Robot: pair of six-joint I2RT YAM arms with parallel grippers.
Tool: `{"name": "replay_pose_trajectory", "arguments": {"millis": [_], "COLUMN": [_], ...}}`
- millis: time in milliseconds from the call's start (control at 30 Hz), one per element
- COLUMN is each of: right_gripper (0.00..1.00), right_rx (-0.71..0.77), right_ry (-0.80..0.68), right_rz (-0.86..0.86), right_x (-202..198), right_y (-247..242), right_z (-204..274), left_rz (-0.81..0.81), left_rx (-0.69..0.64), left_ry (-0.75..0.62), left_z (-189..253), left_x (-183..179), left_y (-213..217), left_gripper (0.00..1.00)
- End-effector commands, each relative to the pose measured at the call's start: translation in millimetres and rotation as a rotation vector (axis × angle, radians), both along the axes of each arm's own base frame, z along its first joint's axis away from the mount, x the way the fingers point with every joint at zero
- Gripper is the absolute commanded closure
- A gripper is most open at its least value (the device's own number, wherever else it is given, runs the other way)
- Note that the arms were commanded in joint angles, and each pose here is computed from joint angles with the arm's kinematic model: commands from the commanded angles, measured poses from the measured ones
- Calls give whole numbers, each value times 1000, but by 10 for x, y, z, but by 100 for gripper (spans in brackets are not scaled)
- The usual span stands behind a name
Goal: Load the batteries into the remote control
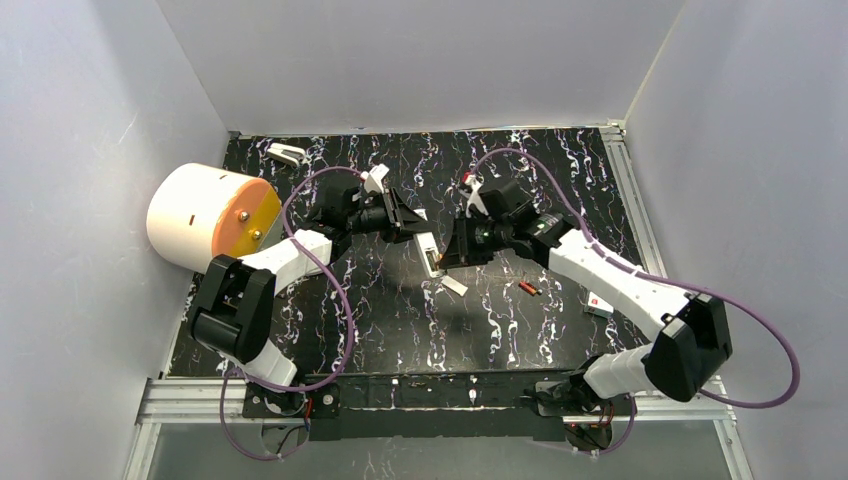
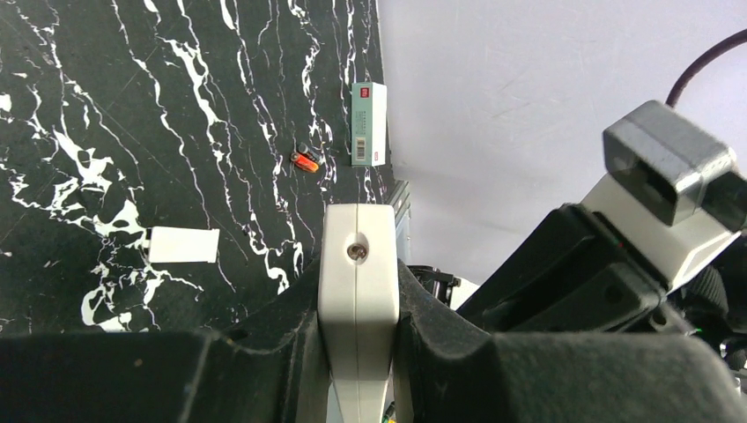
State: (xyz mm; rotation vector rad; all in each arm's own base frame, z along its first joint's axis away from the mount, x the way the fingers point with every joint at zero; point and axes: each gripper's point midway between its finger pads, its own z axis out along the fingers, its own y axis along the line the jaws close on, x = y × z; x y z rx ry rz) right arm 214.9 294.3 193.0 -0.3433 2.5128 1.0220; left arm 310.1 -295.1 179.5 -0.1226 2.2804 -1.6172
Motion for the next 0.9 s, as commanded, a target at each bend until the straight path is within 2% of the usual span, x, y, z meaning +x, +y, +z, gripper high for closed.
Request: {"name": "replay_pose_trajectory", "arguments": {"millis": [0,867], "right_gripper": [84,80], "right_rx": [33,-115], "right_ry": [-47,-38], "right_rz": [20,15], "right_x": [33,24], "right_y": [229,183], "right_z": [194,36], "left_rz": [-47,-55], "left_rx": [-60,-52], "left_ry": [-66,-56], "left_z": [259,133], "left_x": [-16,-76], "left_y": [-75,-49], "left_gripper": [100,100]}}
